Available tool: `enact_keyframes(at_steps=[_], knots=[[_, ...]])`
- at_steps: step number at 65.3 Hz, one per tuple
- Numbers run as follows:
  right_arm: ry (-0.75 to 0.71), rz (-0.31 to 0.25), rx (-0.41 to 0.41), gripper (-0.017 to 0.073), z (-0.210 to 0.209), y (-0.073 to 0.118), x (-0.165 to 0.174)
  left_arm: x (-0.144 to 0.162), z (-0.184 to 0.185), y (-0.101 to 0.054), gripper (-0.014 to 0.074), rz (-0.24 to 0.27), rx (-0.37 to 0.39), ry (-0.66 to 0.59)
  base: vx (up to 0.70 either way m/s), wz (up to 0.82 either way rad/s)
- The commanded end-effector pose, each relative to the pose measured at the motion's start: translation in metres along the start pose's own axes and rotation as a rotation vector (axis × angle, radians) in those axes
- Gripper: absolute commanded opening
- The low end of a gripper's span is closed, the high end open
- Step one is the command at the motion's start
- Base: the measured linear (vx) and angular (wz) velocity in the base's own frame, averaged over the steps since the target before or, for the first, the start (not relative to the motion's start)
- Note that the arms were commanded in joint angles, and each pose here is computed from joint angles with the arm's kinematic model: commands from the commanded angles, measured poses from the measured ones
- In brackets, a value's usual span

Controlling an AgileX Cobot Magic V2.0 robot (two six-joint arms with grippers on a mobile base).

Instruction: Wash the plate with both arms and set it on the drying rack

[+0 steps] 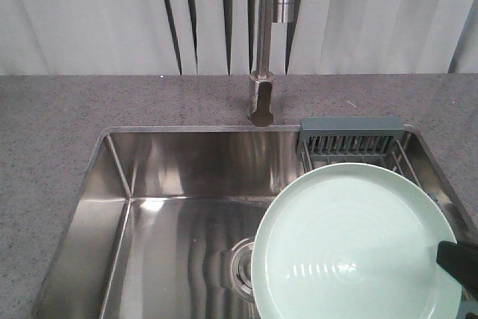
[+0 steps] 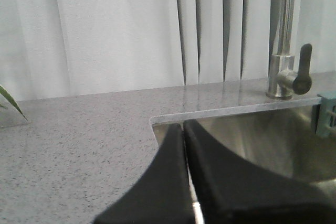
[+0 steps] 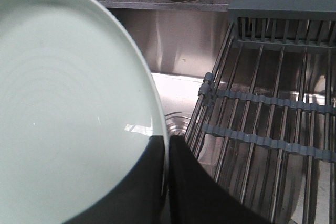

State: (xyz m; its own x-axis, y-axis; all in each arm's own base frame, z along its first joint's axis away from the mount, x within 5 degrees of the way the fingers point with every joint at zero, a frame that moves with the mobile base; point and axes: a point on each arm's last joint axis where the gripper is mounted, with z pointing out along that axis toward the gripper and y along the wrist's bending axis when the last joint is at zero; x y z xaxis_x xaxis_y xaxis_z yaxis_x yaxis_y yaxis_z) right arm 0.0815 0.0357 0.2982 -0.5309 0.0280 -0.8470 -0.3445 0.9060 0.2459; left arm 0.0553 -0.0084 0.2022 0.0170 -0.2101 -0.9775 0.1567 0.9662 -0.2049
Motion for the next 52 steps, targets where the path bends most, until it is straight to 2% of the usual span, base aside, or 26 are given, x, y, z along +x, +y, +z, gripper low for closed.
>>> enact_keyframes(at_steps=[1, 7, 8, 20, 25, 26, 33, 38, 42, 46, 52], knots=[[-0.074, 0.019, 0.001, -0.0001, -0.004, 0.002, -0.012, -0.023, -0.003, -0.004, -0.0006, -0.241, 0.05, -0.165, 0.0, 0.0], [-0.074, 0.019, 0.001, -0.0001, -0.004, 0.002, -0.012, -0.027, -0.004, -0.003, -0.0006, -0.502, 0.072, -0.201, 0.0, 0.0], [-0.074, 0.019, 0.001, -0.0001, -0.004, 0.002, -0.012, -0.027, -0.004, -0.003, -0.0006, -0.532, 0.075, -0.205, 0.0, 0.0], [-0.074, 0.019, 0.001, -0.0001, -0.004, 0.002, -0.012, -0.031, -0.005, -0.001, -0.0006, -0.806, 0.103, -0.244, 0.0, 0.0], [-0.074, 0.019, 0.001, -0.0001, -0.004, 0.002, -0.012, -0.033, -0.005, 0.0, -0.0006, -0.954, 0.119, -0.266, 0.0, 0.0], [-0.074, 0.019, 0.001, -0.0001, -0.004, 0.002, -0.012, -0.033, -0.005, 0.0, -0.0006, -0.97, 0.12, -0.266, 0.0, 0.0], [-0.074, 0.019, 0.001, -0.0001, -0.004, 0.002, -0.012, -0.036, -0.006, 0.001, -0.0006, -1.03, 0.136, -0.292, 0.0, 0.0], [-0.074, 0.019, 0.001, -0.0001, -0.004, 0.002, -0.012, -0.043, -0.008, 0.002, -0.0006, -1.091, 0.175, -0.357, 0.0, 0.0], [-0.074, 0.019, 0.001, -0.0001, -0.004, 0.002, -0.012, -0.053, -0.012, 0.001, -0.0006, -1.122, 0.227, -0.429, 0.0, 0.0], [-0.074, 0.019, 0.001, -0.0001, -0.004, 0.002, -0.012, -0.068, -0.017, -0.003, -0.0006, -1.095, 0.282, -0.486, 0.0, 0.0], [-0.073, 0.018, 0.001, -0.0001, -0.004, 0.002, -0.012, -0.093, -0.023, -0.012, -0.0006, -0.985, 0.349, -0.526, 0.0, 0.0]])
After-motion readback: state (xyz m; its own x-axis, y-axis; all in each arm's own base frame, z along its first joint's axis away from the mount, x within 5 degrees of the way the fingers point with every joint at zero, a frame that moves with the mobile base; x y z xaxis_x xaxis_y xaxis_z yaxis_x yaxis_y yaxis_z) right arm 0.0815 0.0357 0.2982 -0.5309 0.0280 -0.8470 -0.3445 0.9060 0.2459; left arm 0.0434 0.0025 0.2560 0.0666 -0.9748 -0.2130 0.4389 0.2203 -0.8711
